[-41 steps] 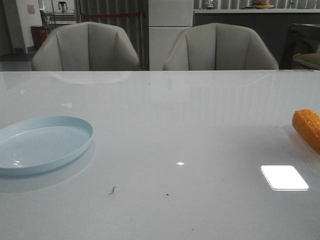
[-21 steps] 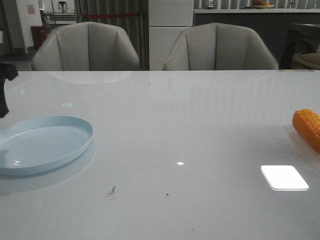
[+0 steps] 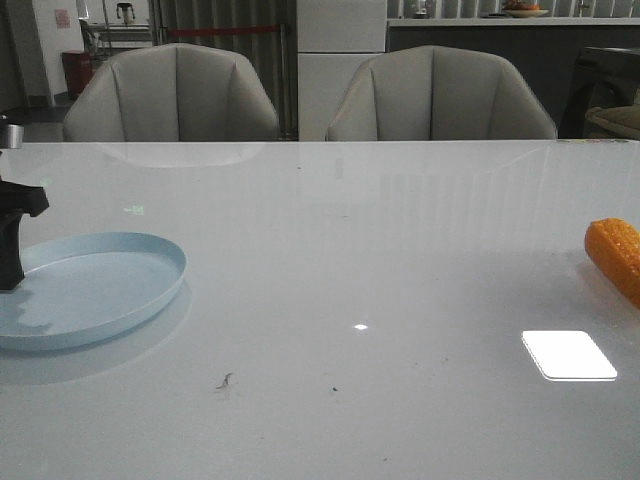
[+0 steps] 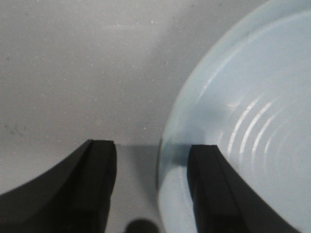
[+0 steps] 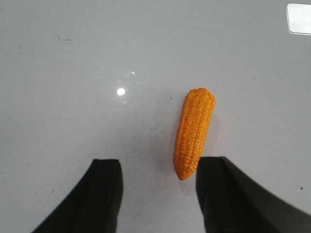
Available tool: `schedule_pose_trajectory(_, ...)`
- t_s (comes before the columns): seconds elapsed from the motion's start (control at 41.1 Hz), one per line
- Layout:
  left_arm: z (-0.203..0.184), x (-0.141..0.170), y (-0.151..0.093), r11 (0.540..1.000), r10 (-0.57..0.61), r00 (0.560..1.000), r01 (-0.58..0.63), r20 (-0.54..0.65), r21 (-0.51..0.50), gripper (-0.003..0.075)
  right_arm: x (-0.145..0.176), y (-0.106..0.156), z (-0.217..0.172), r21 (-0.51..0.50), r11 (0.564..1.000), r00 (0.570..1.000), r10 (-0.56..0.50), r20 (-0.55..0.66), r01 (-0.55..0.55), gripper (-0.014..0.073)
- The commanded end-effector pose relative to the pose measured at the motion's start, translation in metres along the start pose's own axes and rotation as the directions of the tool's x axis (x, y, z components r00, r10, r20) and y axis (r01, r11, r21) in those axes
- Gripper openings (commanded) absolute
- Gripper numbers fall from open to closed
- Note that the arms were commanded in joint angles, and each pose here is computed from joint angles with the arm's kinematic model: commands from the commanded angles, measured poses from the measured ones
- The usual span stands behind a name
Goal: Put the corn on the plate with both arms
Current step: 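Lower the left gripper onto the rim of the pale blue plate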
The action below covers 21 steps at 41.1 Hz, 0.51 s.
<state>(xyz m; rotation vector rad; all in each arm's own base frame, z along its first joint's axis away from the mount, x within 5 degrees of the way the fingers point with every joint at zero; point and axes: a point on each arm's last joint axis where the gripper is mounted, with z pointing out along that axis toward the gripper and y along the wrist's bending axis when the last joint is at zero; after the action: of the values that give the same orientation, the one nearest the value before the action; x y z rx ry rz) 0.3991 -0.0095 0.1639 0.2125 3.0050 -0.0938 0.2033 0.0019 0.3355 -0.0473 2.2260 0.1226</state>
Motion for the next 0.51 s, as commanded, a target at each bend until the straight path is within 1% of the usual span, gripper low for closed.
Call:
schedule_pose_trajectory(0.0, -0.0271, -0.0077, -0.002, 1.0, -0.016, 0.995, 0.015, 0.095, 0.011, 0.0404, -0.0147, -0.0012, -0.0072, 0.014, 1.0, 0.996, 0.004, 0.093, -0.006, 0.0456)
schedule_pose_trajectory(0.097, -0.0271, -0.0079, -0.0022, 1.0, -0.018, 0.995, 0.016, 0.097, 0.013, 0.0395, -0.0147, -0.0012, -0.0072, 0.014, 1.0, 0.996, 0.004, 0.093, -0.006, 0.0456)
schedule_pose_trajectory(0.146, -0.0271, -0.0076, -0.0022, 1.0, -0.017, 0.995, 0.016, 0.095, 0.013, 0.0364, -0.0147, -0.0012, -0.0072, 0.014, 1.0, 0.996, 0.004, 0.093, -0.006, 0.0456)
schedule_pose_trajectory(0.195, -0.0271, -0.0075, -0.0022, 1.0, -0.017, 0.995, 0.016, 0.093, 0.014, 0.0302, -0.0147, -0.0012, -0.0072, 0.014, 1.0, 0.996, 0.004, 0.093, -0.006, 0.0456)
schedule_pose_trajectory(0.316, -0.027, -0.0066, -0.0024, 1.0, -0.017, 0.996, 0.016, 0.084, 0.015, 0.0106, -0.0147, -0.0012, -0.0072, 0.014, 1.0, 0.996, 0.004, 0.093, -0.006, 0.0456)
schedule_pose_trajectory(0.341, -0.027, -0.0062, -0.0025, 1.0, -0.017, 0.997, 0.016, 0.079, 0.016, 0.0078, -0.0147, -0.0012, -0.0072, 0.014, 1.0, 0.996, 0.004, 0.093, -0.006, 0.0456)
schedule_pose_trajectory(0.389, -0.0269, -0.0058, -0.0026, 1.0, -0.017, 0.997, 0.016, 0.074, 0.017, 0.0101, -0.0147, -0.0012, -0.0072, 0.014, 1.0, 0.996, 0.004, 0.093, -0.006, 0.0456)
schedule_pose_trajectory(0.487, -0.0278, -0.0048, -0.0029, 1.0, -0.017, 0.998, 0.015, 0.058, 0.02, 0.0097, -0.0147, -0.0012, -0.0072, 0.014, 1.0, 0.996, 0.004, 0.093, -0.006, 0.0456)
